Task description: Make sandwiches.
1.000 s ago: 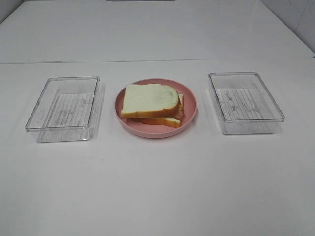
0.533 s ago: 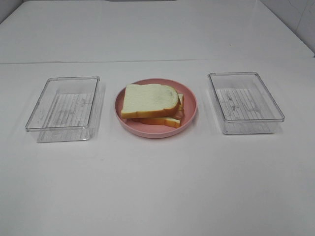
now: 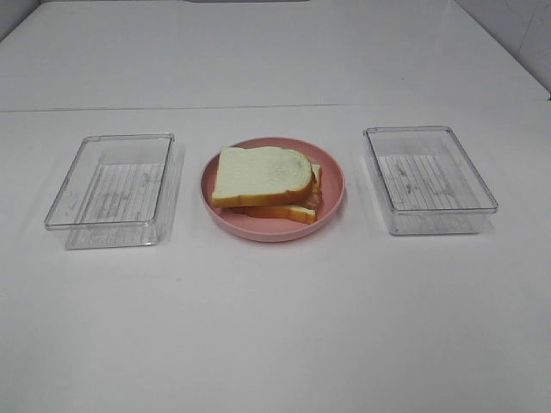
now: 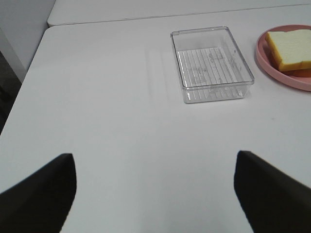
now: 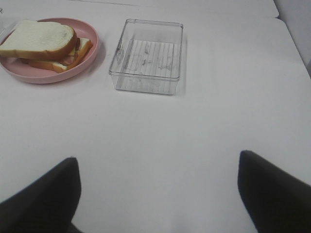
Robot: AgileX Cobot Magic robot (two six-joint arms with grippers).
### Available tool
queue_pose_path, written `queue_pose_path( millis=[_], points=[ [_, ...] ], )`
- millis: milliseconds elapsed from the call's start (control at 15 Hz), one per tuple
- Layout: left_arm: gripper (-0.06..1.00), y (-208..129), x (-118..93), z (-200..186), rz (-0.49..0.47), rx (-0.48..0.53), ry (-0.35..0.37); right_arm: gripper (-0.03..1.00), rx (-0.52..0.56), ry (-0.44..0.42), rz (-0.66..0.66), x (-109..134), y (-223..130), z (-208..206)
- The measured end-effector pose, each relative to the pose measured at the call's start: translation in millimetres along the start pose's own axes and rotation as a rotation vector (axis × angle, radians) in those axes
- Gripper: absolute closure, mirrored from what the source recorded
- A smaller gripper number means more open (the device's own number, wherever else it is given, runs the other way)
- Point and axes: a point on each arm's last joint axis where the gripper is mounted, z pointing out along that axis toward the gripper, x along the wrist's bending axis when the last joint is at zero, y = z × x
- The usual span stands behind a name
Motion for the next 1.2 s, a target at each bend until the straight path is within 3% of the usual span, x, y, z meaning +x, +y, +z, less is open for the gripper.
queue_pose_path(
  millis=[1200],
  points=[
    [0.11,0.0,0.0,0.0,0.0,0.0,0.0,0.14,0.0,0.0,0.0,0.0,0.0,0.0]
  ],
)
